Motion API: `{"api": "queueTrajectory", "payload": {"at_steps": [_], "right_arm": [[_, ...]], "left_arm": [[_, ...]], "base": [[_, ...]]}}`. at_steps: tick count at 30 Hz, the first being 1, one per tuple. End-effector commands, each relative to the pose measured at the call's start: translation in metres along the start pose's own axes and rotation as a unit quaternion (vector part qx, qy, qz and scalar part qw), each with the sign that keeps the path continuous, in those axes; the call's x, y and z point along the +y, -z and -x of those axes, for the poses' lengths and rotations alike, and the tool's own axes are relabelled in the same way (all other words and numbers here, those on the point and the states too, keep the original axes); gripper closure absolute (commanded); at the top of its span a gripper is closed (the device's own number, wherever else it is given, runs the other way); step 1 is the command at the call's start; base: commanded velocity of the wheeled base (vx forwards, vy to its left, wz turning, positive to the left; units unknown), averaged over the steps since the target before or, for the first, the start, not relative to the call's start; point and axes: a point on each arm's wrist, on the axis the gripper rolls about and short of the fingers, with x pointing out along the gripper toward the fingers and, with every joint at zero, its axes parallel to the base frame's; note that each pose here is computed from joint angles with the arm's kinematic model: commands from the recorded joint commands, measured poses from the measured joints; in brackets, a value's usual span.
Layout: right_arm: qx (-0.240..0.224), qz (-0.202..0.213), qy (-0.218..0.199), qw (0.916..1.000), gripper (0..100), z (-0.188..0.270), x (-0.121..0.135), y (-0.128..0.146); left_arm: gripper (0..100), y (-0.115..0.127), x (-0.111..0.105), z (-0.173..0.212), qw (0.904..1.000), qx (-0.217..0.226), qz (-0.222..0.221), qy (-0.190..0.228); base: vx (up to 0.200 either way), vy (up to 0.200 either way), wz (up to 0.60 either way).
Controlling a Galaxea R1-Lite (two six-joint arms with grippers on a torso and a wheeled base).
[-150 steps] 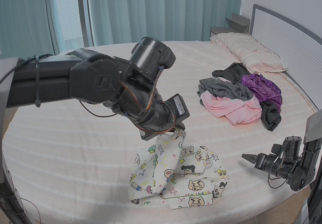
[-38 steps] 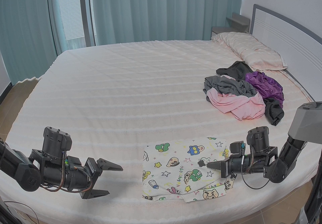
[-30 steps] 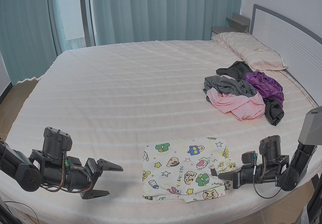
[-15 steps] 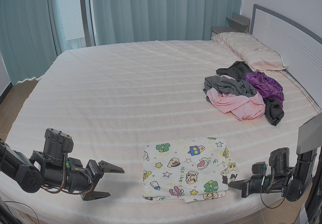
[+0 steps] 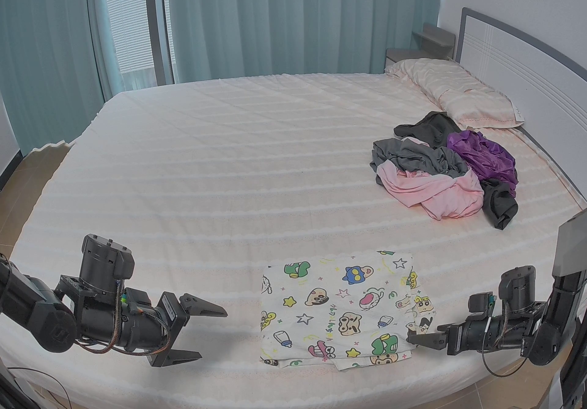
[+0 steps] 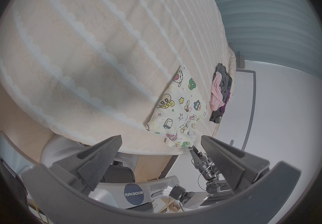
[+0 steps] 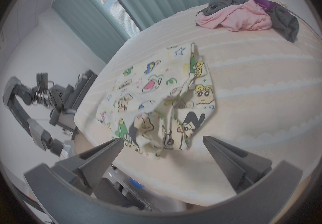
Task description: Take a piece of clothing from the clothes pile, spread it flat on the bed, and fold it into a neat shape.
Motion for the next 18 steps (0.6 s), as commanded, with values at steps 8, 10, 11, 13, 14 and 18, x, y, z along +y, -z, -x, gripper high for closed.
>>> {"api": "queueTrajectory", "payload": {"at_steps": [8, 10, 11, 13, 14, 18], "right_arm": [[-0.006, -0.085, -0.052, 0.995, 0, 0.001, 0.024, -0.005], [0.0, -0.11, -0.056, 0.9924, 0, -0.006, 0.026, -0.006], [0.003, -0.117, -0.055, 0.9916, 0, -0.009, 0.026, -0.006], [0.007, -0.121, -0.055, 0.9911, 0, -0.012, 0.026, -0.005], [0.012, -0.124, -0.056, 0.9906, 0, -0.017, 0.026, -0.005], [0.02, -0.128, -0.052, 0.9903, 100, -0.023, 0.024, -0.003]], "left_arm": [[0, 0.0, 0.0, 0.0, 1.0, 0.001, 0.0, -0.001], [0, 0.0, 0.0, 0.0, 1.0, 0.002, 0.0, -0.001], [0, 0.0, 0.0, 0.0, 1.0, 0.001, 0.0, -0.001], [0, 0.0, 0.0, 0.0, 1.0, 0.001, 0.0, -0.001], [0, 0.0, 0.0, 0.0, 1.0, 0.002, 0.0, -0.001], [0, 0.0, 0.0, 0.0, 1.0, 0.002, 0.0, -0.001]], "base": [[0.0, 0.0, 0.0], [0.0, 0.0, 0.0], [0.0, 0.0, 0.0], [0.0, 0.0, 0.0], [0.0, 0.0, 0.0], [0.0, 0.0, 0.0]]}}
